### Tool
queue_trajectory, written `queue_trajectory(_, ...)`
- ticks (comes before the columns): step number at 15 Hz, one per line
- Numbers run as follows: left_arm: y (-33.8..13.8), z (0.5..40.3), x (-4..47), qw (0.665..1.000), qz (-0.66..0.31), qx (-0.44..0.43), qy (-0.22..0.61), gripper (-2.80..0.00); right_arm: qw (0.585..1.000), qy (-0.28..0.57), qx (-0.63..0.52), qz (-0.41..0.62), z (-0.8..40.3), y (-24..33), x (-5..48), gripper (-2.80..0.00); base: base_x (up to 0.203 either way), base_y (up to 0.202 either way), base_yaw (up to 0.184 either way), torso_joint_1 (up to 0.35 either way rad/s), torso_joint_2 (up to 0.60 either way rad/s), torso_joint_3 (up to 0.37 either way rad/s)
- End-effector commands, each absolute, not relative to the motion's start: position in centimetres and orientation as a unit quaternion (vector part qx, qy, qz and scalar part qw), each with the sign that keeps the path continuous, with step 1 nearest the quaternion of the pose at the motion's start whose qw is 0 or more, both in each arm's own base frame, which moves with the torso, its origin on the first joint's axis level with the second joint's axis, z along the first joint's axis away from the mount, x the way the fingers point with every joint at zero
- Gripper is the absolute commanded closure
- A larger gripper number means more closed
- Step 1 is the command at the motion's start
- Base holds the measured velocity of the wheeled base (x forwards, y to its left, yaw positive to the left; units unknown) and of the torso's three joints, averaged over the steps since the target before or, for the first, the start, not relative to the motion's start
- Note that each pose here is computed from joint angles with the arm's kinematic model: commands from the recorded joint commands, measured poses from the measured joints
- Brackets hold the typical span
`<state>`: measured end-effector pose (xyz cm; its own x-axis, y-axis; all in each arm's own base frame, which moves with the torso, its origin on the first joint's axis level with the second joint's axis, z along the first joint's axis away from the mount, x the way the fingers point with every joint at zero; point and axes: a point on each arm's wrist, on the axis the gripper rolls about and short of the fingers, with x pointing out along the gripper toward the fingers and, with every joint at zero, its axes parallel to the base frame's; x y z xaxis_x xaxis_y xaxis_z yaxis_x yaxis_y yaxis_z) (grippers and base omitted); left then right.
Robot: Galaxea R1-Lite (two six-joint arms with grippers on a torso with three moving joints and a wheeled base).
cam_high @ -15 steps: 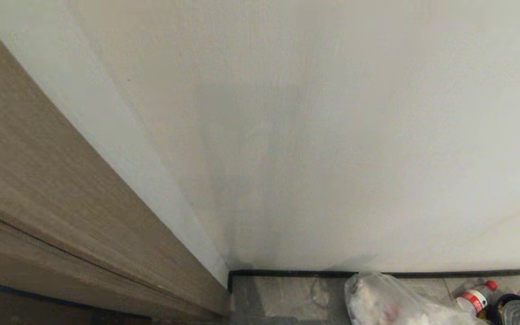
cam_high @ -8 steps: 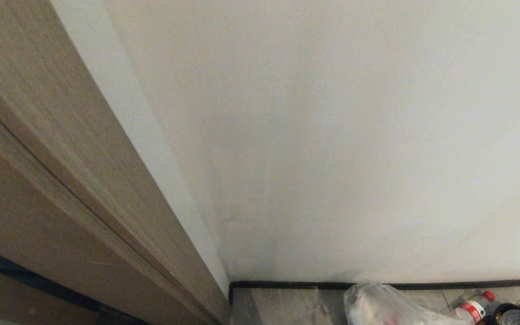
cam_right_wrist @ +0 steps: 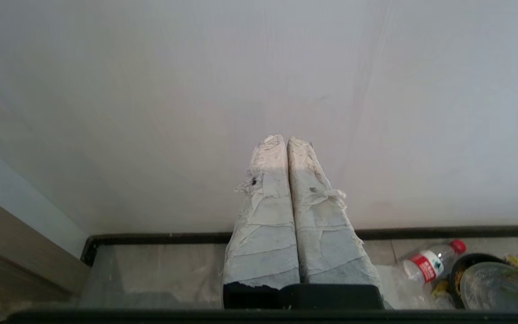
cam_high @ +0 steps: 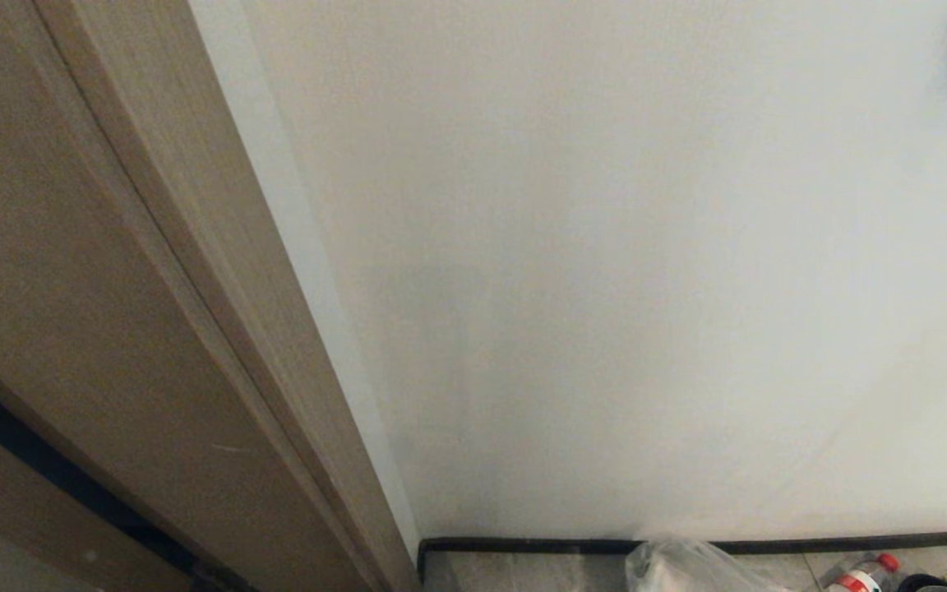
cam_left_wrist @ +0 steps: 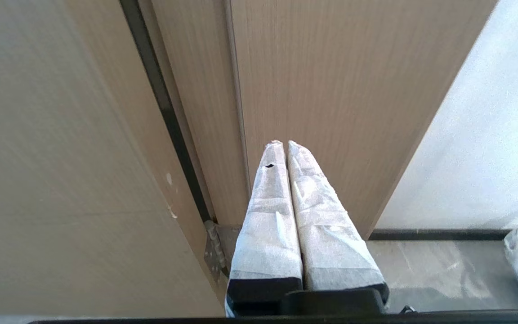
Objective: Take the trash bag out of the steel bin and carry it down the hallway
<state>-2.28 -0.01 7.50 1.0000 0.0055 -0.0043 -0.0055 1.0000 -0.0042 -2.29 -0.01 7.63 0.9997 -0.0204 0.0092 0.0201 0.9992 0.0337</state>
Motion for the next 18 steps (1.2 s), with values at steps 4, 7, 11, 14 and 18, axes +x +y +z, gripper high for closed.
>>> queue_trajectory(4, -0.01, 7.42, -2.26, 1.000, 0.003, -0.002, 0.004, 0.00, 1.000, -0.004, 0.021, -0.010, 7.57, -0.02, -2.28, 0.00, 0.000, 0.000, 0.000, 0.002, 0.00, 0.206)
queue_trajectory(7, -0.01, 7.42, -2.26, 1.000, 0.003, -0.002, 0.004, 0.00, 1.000, -0.004, 0.025, -0.011, 7.56, -0.01, -2.26, 0.00, 0.000, 0.000, 0.000, 0.005, 0.00, 0.203)
queue_trajectory(11, -0.01, 7.42, -2.26, 1.000, 0.003, -0.002, 0.004, 0.00, 1.000, -0.004, 0.025, -0.010, 7.57, -0.02, -2.28, 0.00, 0.000, 0.000, 0.000, 0.003, -0.01, 0.172)
queue_trajectory(14, -0.01, 7.44, -2.26, 1.000, 0.003, 0.000, 0.003, 0.00, 1.000, -0.004, 0.025, -0.011, 7.58, -0.01, -2.27, 0.00, 0.000, 0.000, 0.000, 0.002, 0.02, 0.061)
queue_trajectory(18, -0.01, 7.46, -2.27, 1.000, 0.003, 0.000, 0.003, 0.00, 1.000, -0.003, 0.025, -0.010, 7.58, -0.02, -2.27, 0.00, 0.000, 0.000, 0.000, 0.001, 0.00, 0.019)
